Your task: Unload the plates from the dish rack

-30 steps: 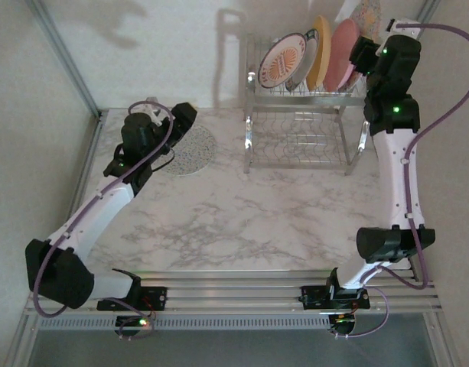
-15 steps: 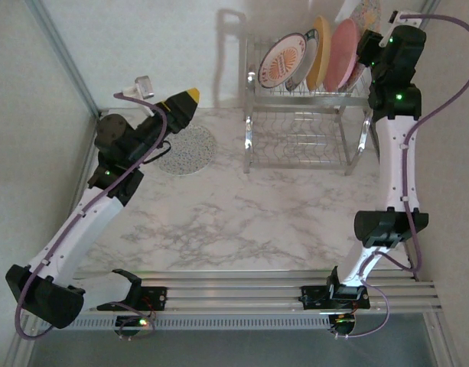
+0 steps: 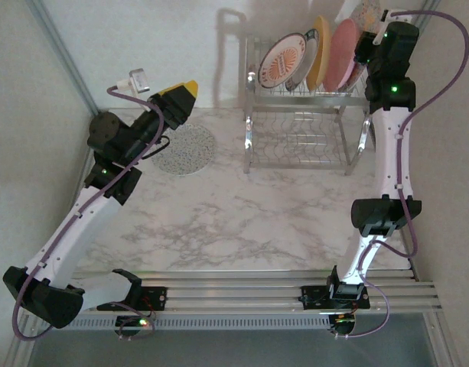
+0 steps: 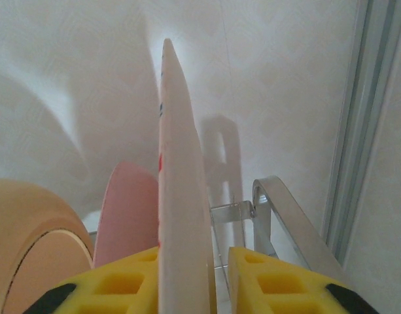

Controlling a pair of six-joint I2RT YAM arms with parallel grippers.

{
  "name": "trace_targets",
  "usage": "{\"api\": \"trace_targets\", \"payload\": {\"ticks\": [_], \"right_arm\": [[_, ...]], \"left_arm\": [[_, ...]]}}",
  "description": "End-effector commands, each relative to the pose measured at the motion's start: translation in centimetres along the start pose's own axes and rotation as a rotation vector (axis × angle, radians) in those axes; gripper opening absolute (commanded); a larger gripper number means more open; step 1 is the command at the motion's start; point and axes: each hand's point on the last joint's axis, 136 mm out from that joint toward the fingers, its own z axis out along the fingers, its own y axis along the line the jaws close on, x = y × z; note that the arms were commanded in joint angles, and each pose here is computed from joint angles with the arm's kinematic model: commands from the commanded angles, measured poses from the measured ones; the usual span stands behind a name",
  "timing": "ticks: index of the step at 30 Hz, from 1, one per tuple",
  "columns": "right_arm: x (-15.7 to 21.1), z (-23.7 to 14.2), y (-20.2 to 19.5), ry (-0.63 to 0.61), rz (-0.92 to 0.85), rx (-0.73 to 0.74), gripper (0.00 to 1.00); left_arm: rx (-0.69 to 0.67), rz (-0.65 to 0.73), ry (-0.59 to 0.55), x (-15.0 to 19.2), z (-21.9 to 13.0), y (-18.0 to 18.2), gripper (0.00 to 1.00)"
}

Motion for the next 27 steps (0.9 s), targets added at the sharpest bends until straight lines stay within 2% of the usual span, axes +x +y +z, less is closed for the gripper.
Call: {"api": "trace_targets", "payload": {"ticks": [1, 4, 12, 17, 27], "right_arm": [[-0.9, -0.1, 0.1, -0.021, -0.017, -0.014, 0.23], [-0.5, 0.0, 0.1, -0.008, -0.031, -0.011, 0.17], [-0.6, 0.0, 0.2, -0.013, -0.050, -0.014, 0.10], [-0.6, -0.1, 0.5, -0.015, -0.084, -0.013, 0.00], [-2.2, -1.1, 1.0, -0.061, -0.180, 0.077, 0.00]], "left_arm": [[0.095, 0.050, -0.071, -2.5, -0.5, -3.6, 0.83], [0.110, 0.062, -0.094, -3.2, -0.7, -4.2, 0.83], [0.118, 0.069, -0.109, -3.6, -0.6, -4.6, 0.83], [0.115, 0.068, -0.109, -3.6, -0.7, -4.6, 0.83], [0.106, 0.066, -0.113, -3.7, -0.8, -4.5, 0.83]]}}
